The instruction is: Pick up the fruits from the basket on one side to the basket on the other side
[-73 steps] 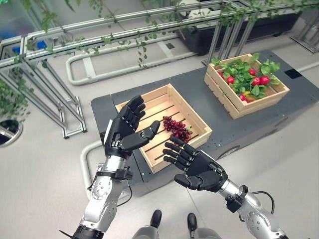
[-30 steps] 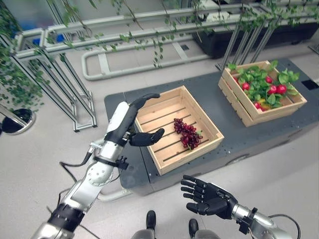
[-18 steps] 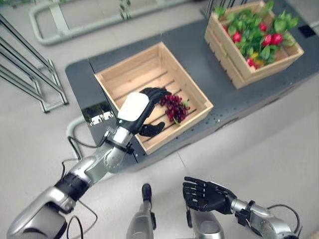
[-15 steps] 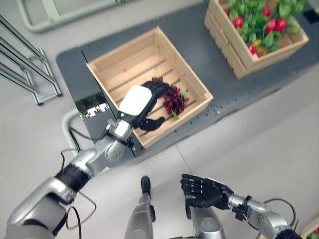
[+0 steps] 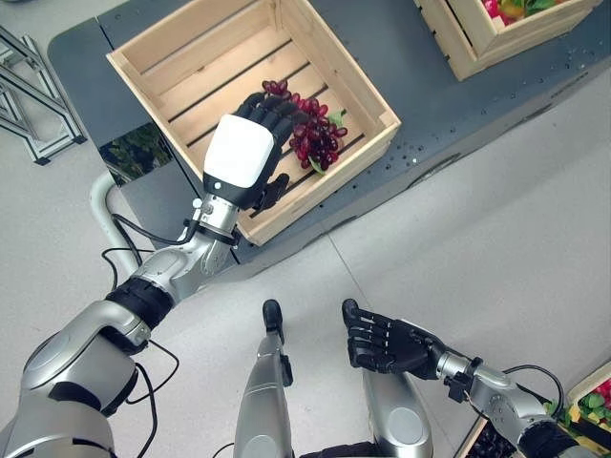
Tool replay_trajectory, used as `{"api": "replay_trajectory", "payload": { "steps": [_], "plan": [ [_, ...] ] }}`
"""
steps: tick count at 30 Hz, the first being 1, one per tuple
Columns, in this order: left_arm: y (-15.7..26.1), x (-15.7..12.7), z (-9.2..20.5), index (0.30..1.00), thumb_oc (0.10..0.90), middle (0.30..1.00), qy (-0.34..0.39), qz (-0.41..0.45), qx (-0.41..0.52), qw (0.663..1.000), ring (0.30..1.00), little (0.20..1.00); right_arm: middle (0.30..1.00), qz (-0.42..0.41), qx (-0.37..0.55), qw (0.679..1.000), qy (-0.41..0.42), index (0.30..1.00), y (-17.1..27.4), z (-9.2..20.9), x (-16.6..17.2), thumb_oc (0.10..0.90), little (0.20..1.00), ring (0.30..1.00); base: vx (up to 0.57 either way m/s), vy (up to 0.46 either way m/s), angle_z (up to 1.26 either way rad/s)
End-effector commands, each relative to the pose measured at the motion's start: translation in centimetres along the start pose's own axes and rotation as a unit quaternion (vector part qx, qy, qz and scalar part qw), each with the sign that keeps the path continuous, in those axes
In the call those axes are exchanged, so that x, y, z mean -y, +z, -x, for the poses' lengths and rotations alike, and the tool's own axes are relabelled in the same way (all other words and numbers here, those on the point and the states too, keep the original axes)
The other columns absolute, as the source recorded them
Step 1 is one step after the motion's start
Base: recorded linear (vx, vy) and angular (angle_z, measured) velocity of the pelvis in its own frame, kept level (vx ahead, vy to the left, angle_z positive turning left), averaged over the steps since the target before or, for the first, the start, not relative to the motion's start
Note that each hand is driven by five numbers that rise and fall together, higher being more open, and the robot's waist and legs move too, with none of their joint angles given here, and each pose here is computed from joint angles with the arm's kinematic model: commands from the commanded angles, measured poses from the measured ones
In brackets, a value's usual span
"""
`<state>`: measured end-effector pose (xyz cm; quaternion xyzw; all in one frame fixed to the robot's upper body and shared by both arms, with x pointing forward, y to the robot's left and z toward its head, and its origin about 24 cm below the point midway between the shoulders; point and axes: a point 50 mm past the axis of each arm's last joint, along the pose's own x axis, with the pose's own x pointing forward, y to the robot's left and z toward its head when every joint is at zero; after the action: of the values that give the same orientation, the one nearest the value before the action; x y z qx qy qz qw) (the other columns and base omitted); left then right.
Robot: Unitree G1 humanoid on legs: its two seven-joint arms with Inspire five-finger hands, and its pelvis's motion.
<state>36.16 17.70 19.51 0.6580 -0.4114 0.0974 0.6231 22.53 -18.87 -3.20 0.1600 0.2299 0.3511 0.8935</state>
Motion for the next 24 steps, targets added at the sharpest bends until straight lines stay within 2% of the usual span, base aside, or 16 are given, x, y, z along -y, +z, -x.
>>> {"api": "replay_trajectory", "payload": {
  "steps": [1, 14, 24],
  "plan": [
    [-0.2, -5.1, -5.2, 0.9, 0.8, 0.9, 0.127, -0.067, 0.038, 0.989, 0.9, 0.9, 0.9, -0.008, 0.038, 0.998, 0.039, 0.9, 0.5, -0.3, -1.5, 0.8, 0.9, 0.9, 0.0, 0.026, -0.07],
    [0.7, -4.8, -7.6, 0.9, 0.8, 0.9, 0.087, -0.143, 0.046, 0.985, 0.9, 0.9, 0.9, -0.021, 0.065, 0.997, 0.039, 0.9, 1.1, -1.4, -2.1, 0.8, 0.9, 0.9, 0.0, 0.007, -0.01],
    [-0.3, -4.4, -8.4, 0.9, 0.8, 0.9, 0.036, -0.197, 0.005, 0.98, 0.9, 0.9, 0.9, -0.025, 0.075, 0.996, 0.034, 0.9, 1.1, -1.4, -2.1, 0.8, 0.9, 0.9, 0.03, 0.01, -0.01]
  ]
}}
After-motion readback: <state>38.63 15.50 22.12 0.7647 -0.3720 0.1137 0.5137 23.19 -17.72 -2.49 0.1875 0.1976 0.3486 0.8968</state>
